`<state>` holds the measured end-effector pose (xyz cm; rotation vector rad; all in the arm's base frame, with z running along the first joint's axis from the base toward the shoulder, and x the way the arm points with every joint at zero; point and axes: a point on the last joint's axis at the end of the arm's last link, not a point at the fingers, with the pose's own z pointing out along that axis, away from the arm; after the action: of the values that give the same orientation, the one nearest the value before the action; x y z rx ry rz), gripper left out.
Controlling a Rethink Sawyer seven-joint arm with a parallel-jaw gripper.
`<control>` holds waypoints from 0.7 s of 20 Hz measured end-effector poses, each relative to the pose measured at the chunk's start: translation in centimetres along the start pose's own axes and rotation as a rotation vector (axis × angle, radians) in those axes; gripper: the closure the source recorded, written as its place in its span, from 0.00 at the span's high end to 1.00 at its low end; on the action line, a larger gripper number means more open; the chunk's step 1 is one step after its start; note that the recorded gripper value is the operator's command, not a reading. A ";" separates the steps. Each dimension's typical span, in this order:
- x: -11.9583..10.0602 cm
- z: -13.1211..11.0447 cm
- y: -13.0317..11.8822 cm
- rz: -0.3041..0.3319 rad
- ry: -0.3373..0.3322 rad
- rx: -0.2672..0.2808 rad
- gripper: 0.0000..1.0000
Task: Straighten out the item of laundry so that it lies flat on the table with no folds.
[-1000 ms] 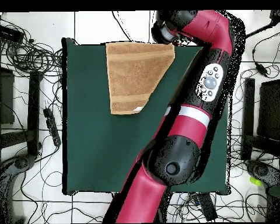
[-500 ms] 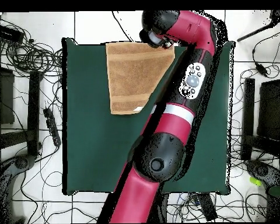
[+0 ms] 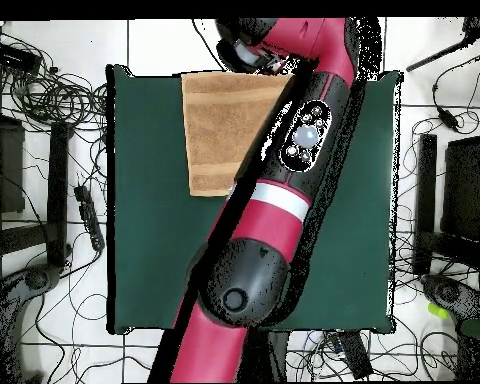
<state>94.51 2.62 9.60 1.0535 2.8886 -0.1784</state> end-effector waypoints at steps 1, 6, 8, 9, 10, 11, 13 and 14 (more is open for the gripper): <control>0.0 -0.8 0.1 0.002 0.000 -0.001 1.00; -0.2 -6.0 -0.3 0.027 -0.011 -0.015 1.00; -0.4 -8.0 -0.8 0.043 -0.018 -0.023 1.00; -0.5 -8.8 -1.1 0.050 -0.021 -0.026 1.00; -0.6 -9.5 -1.3 0.056 -0.025 -0.029 1.00; -0.7 -10.4 -1.7 0.064 -0.030 -0.033 1.00; -1.1 -11.6 -2.3 0.076 -0.039 -0.038 1.00; -1.2 -12.1 -2.6 0.082 -0.041 -0.041 1.00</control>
<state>93.53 1.38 21.90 1.1445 2.7941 -0.1345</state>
